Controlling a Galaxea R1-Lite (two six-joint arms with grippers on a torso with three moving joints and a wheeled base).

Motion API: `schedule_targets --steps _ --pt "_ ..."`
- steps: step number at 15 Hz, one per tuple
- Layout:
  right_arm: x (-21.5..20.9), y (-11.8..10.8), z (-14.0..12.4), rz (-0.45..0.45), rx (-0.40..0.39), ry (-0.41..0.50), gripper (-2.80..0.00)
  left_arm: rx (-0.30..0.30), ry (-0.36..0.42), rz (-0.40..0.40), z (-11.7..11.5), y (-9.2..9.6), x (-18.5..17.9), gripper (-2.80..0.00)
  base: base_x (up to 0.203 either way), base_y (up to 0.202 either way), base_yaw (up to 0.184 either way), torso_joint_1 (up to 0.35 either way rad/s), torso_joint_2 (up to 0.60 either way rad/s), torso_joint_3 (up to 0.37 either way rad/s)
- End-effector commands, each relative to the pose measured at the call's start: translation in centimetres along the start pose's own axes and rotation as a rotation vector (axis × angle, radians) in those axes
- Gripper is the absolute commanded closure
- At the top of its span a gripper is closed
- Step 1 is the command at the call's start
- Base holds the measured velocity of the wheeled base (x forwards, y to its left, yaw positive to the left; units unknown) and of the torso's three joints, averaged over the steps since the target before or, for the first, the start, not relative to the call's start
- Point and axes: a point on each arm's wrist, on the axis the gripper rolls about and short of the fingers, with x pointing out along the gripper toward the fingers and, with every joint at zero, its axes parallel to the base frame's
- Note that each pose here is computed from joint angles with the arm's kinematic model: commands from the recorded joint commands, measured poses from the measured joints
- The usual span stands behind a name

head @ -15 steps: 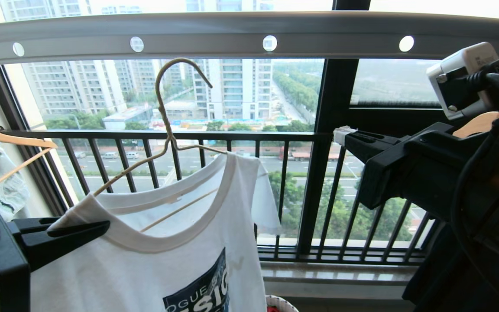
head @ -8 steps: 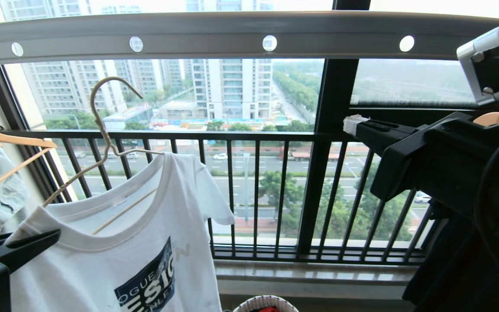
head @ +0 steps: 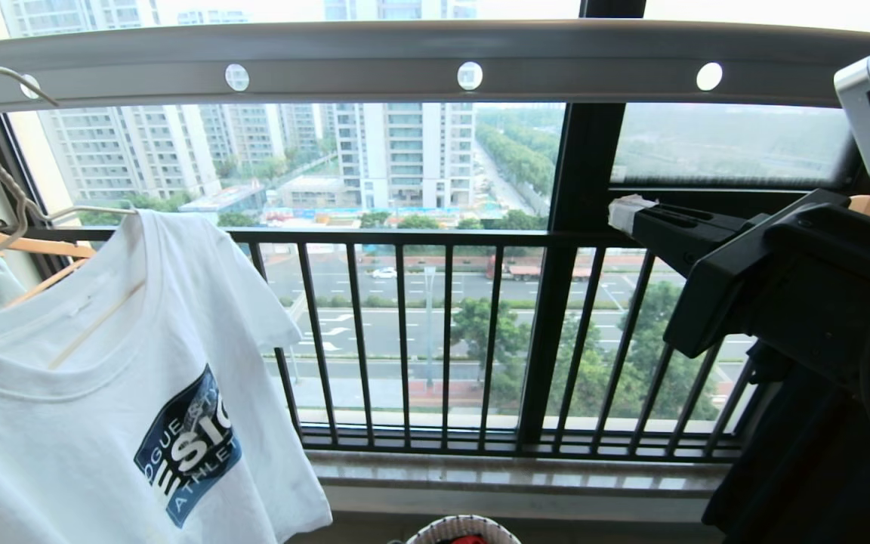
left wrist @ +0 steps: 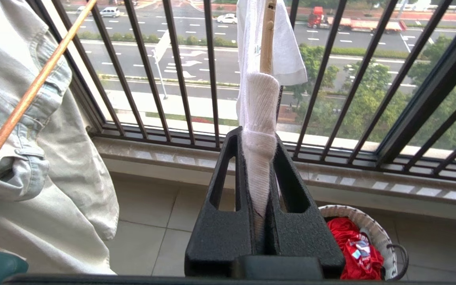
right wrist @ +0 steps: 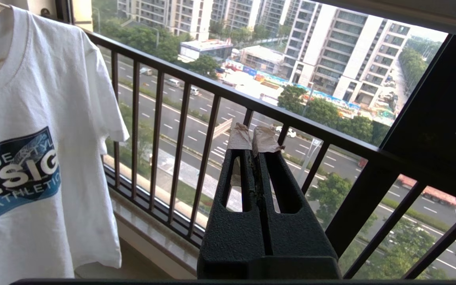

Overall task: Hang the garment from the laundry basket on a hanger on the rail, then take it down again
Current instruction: Hang the clothes rack on the clothesline

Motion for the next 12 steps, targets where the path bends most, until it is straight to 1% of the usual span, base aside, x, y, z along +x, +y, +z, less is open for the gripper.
schedule_targets --steps 1,3,4,6,8,10,12 --pt "0.1 0.1 -0.2 0.000 -0.004 0.007 0.00 -0.018 0.002 0.090 0.3 0.3 0.8 0.00 0.000 0.000 0.000 0.000 0.00 0.000" --pt "0.0 0.1 -0.2 0.004 -0.006 0.012 0.00 -0.039 -0.027 0.180 0.7 0.8 1.0 0.00 0.000 0.000 0.000 0.000 0.00 0.000" --pt "0.0 0.1 -0.4 0.004 -0.007 0.016 0.00 -0.044 -0.029 0.223 0.7 1.0 1.3 0.00 0.000 0.000 0.000 0.000 0.00 0.000" --pt "0.0 0.1 -0.4 0.005 -0.008 0.016 0.00 -0.049 -0.027 0.265 0.8 1.2 1.5 0.00 0.000 0.000 0.000 0.000 0.00 0.000" --pt "0.0 0.1 -0.4 0.002 -0.008 0.017 0.00 -0.050 -0.034 0.270 0.9 1.3 1.5 0.00 0.000 0.000 0.000 0.000 0.00 0.000" --pt "0.0 0.1 -0.4 0.002 -0.009 0.018 0.00 -0.044 -0.009 0.272 0.8 1.2 2.3 0.00 0.000 0.000 0.000 0.000 0.00 0.000" --pt "0.0 0.1 -0.4 0.002 -0.009 0.019 0.00 -0.044 -0.026 0.266 1.3 1.0 3.2 0.00 0.000 0.000 0.000 0.000 0.00 0.000"
